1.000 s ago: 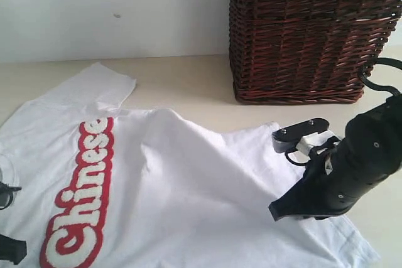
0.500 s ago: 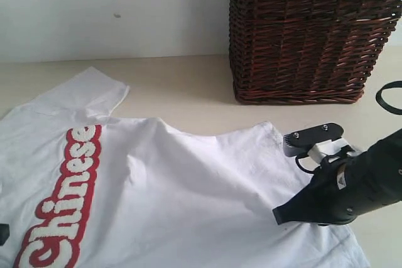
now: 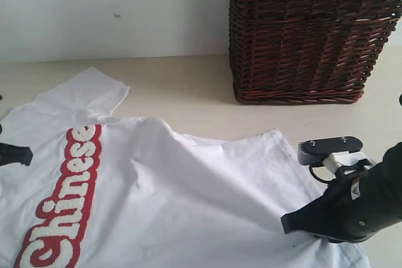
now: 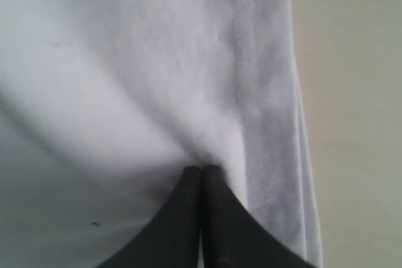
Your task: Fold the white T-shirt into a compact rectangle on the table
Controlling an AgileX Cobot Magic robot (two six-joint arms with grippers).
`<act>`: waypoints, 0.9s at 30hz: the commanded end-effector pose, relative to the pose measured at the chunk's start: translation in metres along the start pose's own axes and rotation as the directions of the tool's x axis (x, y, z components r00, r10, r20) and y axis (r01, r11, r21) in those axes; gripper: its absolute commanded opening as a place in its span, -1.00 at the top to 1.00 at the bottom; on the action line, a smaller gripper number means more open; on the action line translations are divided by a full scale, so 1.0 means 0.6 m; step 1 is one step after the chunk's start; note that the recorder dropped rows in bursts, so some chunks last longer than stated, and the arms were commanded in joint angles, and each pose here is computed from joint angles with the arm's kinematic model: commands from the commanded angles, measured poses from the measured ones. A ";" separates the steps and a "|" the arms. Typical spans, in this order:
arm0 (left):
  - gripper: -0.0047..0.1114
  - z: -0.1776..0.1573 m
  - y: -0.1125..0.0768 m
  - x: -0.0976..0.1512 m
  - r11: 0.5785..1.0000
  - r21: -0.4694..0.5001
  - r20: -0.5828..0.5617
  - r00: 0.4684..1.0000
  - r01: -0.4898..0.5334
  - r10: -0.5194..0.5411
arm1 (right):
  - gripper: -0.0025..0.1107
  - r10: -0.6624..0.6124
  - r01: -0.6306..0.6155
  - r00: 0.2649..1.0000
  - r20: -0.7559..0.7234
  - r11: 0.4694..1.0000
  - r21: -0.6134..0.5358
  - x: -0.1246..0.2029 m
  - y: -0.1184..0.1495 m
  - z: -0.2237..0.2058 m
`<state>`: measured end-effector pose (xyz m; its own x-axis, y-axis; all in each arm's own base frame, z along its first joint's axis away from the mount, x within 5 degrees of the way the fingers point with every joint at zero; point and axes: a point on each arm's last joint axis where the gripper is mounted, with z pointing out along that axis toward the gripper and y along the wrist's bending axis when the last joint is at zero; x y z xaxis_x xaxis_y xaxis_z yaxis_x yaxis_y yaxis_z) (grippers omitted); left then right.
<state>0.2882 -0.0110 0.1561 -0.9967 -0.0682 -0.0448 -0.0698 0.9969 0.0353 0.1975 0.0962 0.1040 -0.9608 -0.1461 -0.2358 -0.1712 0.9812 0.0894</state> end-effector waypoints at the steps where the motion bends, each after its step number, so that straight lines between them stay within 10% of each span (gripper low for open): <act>1: 0.92 -0.032 -0.016 -0.030 0.993 0.116 0.115 0.993 -0.017 0.003 | 0.96 0.068 -0.050 0.950 -0.304 0.997 0.066 0.068 -0.015 0.010; 10: 0.92 -0.055 -0.045 -0.055 0.952 0.299 0.217 0.976 -0.056 -0.011 | 0.96 0.116 -0.101 0.931 -0.347 0.993 0.061 0.082 -0.013 0.007; 21: 0.92 -0.057 -0.044 -0.063 0.954 0.280 0.280 0.960 -0.105 0.023 | 0.95 -0.062 0.081 0.982 0.178 0.992 -0.101 -0.058 0.028 -0.124; 27: 0.92 -0.057 -0.047 -0.060 0.948 0.305 0.258 0.966 -0.092 0.011 | 0.23 0.019 0.023 0.910 0.414 0.995 -0.097 -0.163 0.028 -0.121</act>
<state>0.3243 -0.0384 0.1874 -0.9542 -0.0334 -0.2974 0.0452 0.9663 -0.2533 0.2530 0.1175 0.2079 -0.7743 -0.0828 -0.6274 -0.2480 0.9518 0.1804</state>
